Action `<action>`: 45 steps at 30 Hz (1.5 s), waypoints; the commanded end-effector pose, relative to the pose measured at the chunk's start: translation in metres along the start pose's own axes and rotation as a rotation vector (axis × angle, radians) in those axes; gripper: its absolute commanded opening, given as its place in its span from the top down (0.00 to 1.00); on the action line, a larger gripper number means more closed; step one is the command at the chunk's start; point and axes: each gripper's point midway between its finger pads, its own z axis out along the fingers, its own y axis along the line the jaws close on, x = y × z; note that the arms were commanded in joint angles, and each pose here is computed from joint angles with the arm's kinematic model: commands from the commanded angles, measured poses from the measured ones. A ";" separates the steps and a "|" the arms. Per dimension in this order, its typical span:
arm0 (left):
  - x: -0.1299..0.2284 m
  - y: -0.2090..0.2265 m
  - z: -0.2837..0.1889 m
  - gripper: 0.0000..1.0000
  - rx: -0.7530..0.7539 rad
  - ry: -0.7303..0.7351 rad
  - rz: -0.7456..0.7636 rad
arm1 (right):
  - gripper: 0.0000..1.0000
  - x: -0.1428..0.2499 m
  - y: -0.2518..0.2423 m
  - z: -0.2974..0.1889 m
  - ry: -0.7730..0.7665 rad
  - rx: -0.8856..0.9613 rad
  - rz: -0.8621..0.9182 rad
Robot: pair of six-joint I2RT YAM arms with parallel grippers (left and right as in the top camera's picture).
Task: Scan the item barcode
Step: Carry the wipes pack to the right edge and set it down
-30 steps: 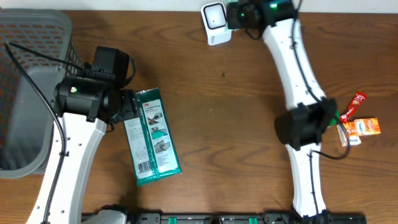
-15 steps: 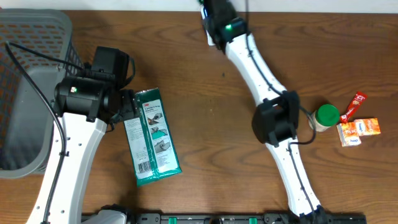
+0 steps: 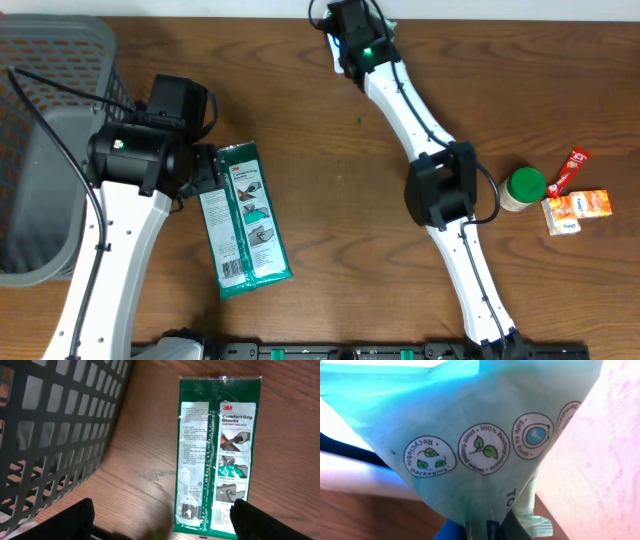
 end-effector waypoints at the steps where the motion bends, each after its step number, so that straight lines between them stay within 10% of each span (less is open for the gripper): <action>1: -0.001 0.003 -0.001 0.12 -0.012 -0.007 0.000 | 0.99 0.000 -0.005 -0.002 -0.005 -0.003 -0.018; 8: -0.001 0.003 -0.001 0.12 -0.012 -0.007 -0.001 | 0.99 -0.006 -0.009 -0.008 -0.026 -0.015 0.164; 26: -0.001 0.003 -0.001 0.12 -0.012 -0.007 0.000 | 0.99 0.086 -0.152 -0.287 -0.109 -0.633 0.722; 45: -0.001 0.003 -0.001 0.12 -0.012 -0.007 0.000 | 0.99 0.321 -0.205 -0.244 0.298 -0.688 1.356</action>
